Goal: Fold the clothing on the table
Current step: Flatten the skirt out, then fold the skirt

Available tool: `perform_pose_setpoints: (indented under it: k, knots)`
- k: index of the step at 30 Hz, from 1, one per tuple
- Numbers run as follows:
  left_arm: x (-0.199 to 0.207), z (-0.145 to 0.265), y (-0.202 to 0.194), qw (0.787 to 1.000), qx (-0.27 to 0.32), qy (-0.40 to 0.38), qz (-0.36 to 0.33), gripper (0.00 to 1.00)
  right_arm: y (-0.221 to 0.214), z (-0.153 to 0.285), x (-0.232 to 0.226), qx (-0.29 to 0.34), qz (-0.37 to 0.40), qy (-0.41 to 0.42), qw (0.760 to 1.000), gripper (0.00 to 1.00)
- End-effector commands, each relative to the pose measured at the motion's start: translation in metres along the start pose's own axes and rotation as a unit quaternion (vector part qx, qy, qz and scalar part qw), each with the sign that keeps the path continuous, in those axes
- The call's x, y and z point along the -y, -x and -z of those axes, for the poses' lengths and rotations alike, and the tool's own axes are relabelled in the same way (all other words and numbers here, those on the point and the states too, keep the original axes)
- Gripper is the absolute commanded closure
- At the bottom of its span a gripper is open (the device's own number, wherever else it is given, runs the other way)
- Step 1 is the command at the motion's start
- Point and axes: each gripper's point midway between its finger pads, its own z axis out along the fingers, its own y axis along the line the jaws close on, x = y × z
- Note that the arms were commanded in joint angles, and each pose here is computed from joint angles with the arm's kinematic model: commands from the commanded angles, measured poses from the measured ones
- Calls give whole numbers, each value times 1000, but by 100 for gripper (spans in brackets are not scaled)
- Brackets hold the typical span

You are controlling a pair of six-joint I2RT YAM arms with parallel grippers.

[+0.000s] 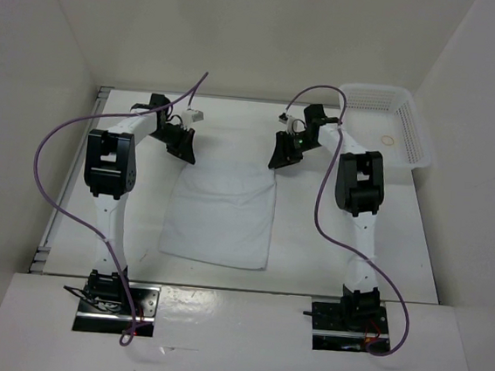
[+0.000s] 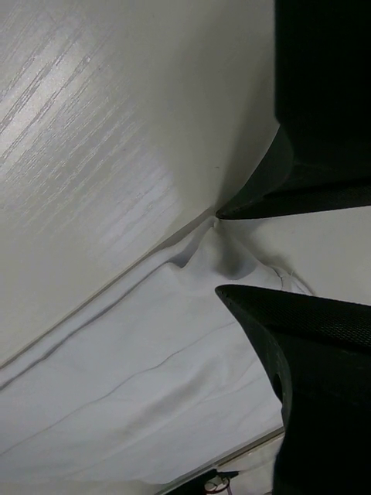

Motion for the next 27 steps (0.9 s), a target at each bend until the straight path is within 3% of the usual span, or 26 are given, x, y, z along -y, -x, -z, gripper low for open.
perform_pose_setpoints:
  k: [1,11,18,27]
  knots:
    - [-7,-8,-26,999,-35,6,12,93,-5,-7,16,-9,-5,-14,1000,55]
    - [-7,-8,-26,999,-35,6,12,98,-1,-14,20,-9,-3,-22,1000,69]
    - [-8,-8,-22,999,-33,6,10,100,2,-19,18,-15,0,-34,999,100]
    - [-7,25,30,999,15,28,-27,100,52,18,0,37,48,-74,995,100]
